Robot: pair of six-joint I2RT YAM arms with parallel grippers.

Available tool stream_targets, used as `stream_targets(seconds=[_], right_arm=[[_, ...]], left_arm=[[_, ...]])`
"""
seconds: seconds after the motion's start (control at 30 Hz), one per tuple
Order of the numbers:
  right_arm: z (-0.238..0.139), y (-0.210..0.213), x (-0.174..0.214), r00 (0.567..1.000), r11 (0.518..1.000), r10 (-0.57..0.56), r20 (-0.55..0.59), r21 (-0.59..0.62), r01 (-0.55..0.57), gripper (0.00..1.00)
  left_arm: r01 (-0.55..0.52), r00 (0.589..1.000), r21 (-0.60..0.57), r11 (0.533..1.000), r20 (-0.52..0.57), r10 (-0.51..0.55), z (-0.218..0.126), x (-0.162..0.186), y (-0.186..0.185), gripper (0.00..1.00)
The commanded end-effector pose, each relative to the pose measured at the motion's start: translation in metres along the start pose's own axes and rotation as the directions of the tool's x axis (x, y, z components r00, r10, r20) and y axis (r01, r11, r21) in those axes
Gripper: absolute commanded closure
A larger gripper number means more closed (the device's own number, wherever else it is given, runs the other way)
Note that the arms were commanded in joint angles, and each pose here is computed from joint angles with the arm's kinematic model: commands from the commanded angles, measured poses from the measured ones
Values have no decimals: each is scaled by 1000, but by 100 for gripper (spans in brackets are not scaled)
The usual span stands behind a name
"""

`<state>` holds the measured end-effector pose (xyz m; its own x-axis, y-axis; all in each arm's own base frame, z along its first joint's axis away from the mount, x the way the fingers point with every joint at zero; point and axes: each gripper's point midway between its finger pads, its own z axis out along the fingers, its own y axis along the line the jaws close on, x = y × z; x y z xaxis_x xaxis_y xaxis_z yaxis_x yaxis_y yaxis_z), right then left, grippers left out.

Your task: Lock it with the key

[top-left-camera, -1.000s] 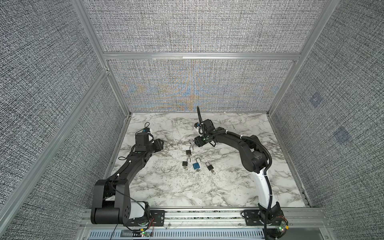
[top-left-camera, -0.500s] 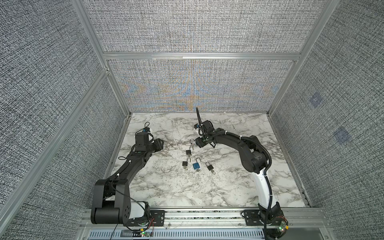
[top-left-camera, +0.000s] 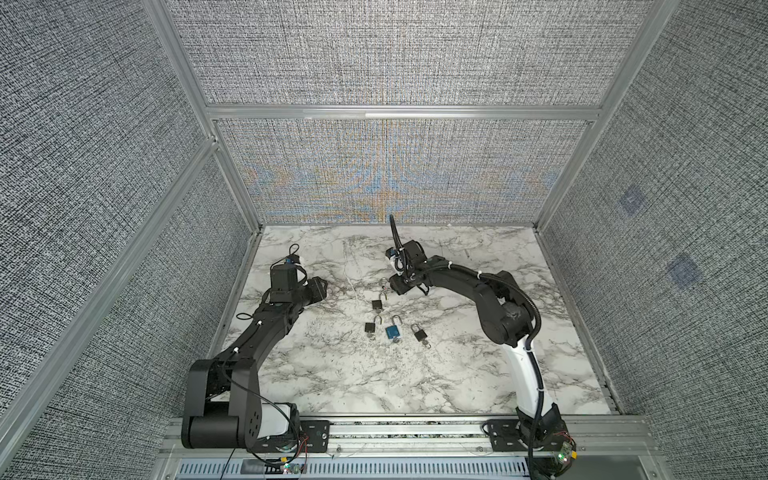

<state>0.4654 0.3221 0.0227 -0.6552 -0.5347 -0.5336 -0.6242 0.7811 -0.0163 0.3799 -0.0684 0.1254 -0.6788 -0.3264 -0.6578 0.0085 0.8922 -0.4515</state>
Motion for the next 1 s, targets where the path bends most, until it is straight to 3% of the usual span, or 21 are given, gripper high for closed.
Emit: stream_targets(seconds=[0.0,0.4,0.97], right_arm=[[3,-2,24,996,1000,-13,-90,19,14,47],[-14,-1,21,998,999,-1,-67,46,4,58],[-50,4,25,999,998,49,-23,27,-49,60]], left_arm=[[-6,1000,9,1000,-7,6,0,1,-1,49],[-11,1000,13,1000,-20,11,0,5,-3,51],[-23,998,122,992,-61,31,11,23,-34,54]])
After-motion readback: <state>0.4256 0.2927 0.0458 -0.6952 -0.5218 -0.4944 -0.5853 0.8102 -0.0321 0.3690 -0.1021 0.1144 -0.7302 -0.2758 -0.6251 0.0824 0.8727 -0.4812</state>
